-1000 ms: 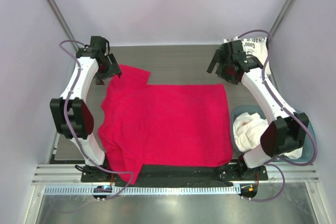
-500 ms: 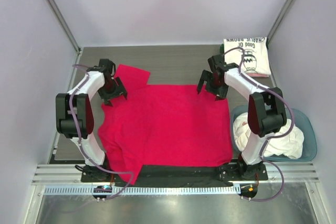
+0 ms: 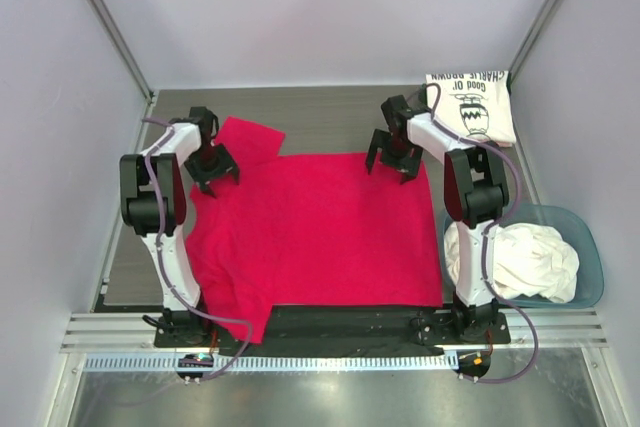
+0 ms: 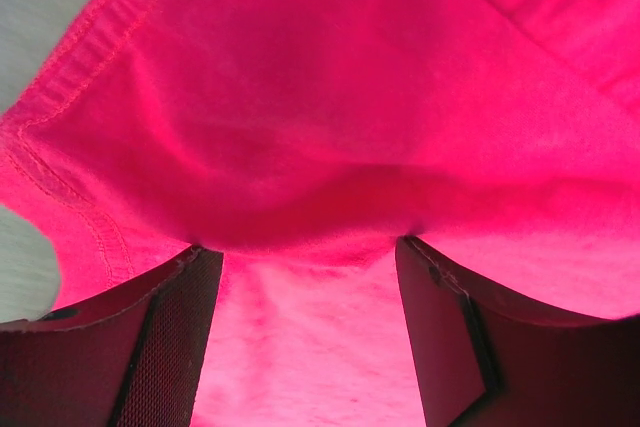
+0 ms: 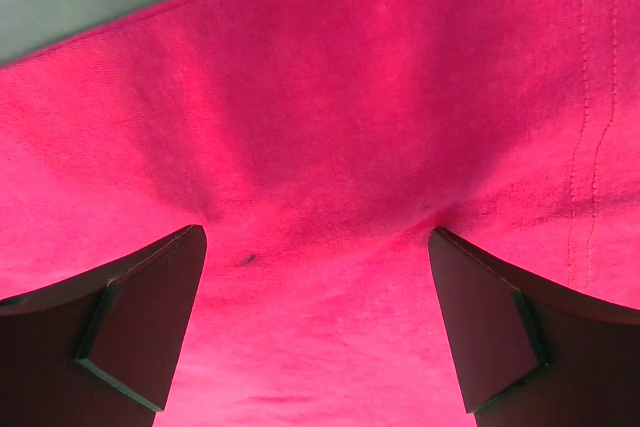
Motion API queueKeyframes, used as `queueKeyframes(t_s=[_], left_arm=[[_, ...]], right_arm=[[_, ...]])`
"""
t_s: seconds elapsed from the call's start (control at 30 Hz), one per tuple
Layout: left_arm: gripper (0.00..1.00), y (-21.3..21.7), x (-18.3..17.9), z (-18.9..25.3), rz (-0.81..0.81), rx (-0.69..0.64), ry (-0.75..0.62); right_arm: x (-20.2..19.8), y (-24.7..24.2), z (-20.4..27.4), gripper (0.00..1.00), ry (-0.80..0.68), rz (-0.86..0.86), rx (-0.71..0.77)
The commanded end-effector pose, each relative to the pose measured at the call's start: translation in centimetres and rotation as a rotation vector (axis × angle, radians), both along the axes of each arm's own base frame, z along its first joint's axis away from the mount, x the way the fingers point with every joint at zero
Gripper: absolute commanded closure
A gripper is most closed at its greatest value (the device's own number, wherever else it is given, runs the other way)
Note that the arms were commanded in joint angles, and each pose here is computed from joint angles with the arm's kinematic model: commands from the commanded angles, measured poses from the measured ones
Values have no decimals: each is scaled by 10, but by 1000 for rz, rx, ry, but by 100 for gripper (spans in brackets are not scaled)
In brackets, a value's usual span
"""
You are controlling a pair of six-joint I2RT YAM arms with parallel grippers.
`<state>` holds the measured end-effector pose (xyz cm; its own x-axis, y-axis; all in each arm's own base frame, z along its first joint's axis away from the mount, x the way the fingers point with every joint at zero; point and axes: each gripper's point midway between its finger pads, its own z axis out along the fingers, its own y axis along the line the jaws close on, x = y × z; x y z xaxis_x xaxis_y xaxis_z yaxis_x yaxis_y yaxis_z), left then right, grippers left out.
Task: Fold and stack the t-shirts
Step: Flatten the tshirt out
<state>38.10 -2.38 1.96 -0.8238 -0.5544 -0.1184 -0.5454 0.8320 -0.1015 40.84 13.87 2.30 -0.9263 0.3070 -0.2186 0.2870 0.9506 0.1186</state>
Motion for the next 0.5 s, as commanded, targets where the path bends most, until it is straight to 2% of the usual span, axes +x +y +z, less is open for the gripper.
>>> queueKeyframes(t_s=[0.0,0.03,0.07,0.1,0.13,0.17,0.2,0.23,0.27,0.3,0.37,0.47], left_arm=[[30,17,35,-16,49,13,-45],[29,18,36,-30,52,11,-12],[30,20,60,-18,55,12,-65],[30,21,68,-20,52,13,-67],[30,27,76,-19,54,40,-63],[30,30,81,-34,54,43,-34],[30,33,111,-14,56,46,-108],[30,34,112,-28,58,46,-66],[30,34,121,-25,61,42,-78],[30,38,142,-1,70,39,-142],[30,34,158,7,87,-5,-173],[28,36,178,75,91,-19,-323]], right_arm=[[30,3,-17,0,-17,22,-1],[45,6,-22,0,-25,21,4],[53,6,-24,0,-28,16,3],[57,5,-25,0,-17,9,4],[77,9,-14,0,-63,-2,20],[79,8,-26,0,-34,-8,13],[88,9,-28,0,-40,-14,15],[110,20,-8,0,-104,-11,69],[115,25,-19,0,-88,-9,87],[139,32,4,0,-172,-4,124],[160,43,21,0,-255,24,172],[182,59,66,0,-397,65,257]])
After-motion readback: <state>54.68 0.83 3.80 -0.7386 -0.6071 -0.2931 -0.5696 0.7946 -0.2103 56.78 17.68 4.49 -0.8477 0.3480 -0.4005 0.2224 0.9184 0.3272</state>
